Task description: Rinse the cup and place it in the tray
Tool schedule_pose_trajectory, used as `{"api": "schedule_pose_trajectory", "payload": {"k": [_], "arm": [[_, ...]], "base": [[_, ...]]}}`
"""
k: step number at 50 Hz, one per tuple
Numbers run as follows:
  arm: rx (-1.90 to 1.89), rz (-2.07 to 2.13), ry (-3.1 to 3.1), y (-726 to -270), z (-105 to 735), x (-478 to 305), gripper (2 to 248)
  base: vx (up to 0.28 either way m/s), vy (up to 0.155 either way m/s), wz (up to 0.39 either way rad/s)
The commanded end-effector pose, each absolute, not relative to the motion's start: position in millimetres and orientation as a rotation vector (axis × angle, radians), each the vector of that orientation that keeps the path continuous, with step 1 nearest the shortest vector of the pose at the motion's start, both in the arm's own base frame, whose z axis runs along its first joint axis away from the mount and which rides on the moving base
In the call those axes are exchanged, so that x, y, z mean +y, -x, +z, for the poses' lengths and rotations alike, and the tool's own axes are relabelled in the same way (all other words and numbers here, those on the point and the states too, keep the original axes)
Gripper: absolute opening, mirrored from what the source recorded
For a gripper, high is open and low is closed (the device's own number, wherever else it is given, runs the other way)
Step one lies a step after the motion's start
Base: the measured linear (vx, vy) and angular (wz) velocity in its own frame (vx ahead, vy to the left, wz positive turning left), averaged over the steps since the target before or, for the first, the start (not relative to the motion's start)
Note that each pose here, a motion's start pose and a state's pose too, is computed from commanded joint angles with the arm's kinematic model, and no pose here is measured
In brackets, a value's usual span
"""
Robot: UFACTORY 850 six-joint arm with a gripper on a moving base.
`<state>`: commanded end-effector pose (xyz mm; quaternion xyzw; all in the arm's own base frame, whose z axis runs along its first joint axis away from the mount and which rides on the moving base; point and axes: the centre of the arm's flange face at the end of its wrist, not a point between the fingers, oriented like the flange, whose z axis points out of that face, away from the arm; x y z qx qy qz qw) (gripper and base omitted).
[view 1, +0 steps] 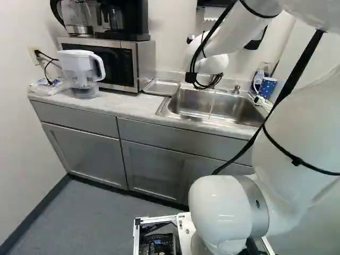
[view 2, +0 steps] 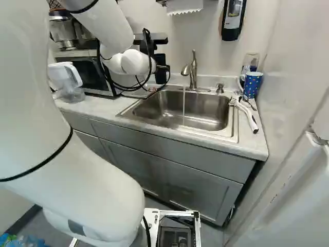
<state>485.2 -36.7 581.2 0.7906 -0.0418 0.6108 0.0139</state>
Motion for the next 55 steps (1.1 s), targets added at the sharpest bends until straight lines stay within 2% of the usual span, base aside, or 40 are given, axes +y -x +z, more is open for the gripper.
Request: {"api": "schedule_pose_trajectory", "payload": {"k": [55], "arm": [[0.034, 1.923, -2.55, -573.6, 565.6, 32.7, 125]], "base": [[0.0, 0.0, 0.0]]}}
